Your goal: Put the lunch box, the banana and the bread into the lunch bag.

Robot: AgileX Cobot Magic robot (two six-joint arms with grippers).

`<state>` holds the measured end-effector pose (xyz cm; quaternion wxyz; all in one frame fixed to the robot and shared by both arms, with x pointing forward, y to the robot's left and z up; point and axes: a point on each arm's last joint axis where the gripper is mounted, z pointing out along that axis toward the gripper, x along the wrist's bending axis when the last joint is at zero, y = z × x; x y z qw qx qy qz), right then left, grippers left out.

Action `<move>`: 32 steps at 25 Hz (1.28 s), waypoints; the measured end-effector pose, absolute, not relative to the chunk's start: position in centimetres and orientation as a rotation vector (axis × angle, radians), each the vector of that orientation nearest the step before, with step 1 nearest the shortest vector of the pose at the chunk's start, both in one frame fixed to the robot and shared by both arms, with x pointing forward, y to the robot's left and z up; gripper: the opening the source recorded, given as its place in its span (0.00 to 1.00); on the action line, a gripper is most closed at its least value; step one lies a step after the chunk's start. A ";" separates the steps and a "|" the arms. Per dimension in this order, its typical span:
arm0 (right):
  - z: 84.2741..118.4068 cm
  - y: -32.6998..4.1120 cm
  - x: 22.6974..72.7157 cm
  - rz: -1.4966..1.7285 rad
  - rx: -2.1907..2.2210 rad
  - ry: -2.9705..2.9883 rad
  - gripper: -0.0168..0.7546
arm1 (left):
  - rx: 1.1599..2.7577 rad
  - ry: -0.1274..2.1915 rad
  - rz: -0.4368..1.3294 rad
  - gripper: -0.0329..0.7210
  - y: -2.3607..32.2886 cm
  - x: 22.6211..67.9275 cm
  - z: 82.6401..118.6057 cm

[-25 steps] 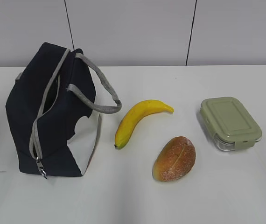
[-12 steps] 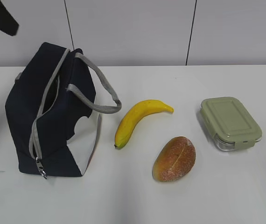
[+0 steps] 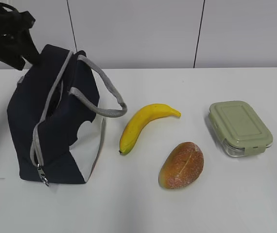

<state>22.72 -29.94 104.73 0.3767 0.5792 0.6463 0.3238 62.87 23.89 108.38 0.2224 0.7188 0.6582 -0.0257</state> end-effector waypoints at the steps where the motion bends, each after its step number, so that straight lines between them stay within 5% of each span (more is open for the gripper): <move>1: 104.7 -29.9 22.7 0.828 1.481 1.653 0.51 | 1.983 1.821 -0.085 0.47 23.8 63.0 108.1; 26: 104.7 -29.9 22.7 0.828 1.481 1.653 0.51 | 1.960 1.806 -0.149 0.45 22.9 63.1 107.8; 32: 104.7 -29.9 22.7 0.828 1.481 1.653 0.51 | 1.967 1.816 -0.135 0.34 23.0 63.1 107.7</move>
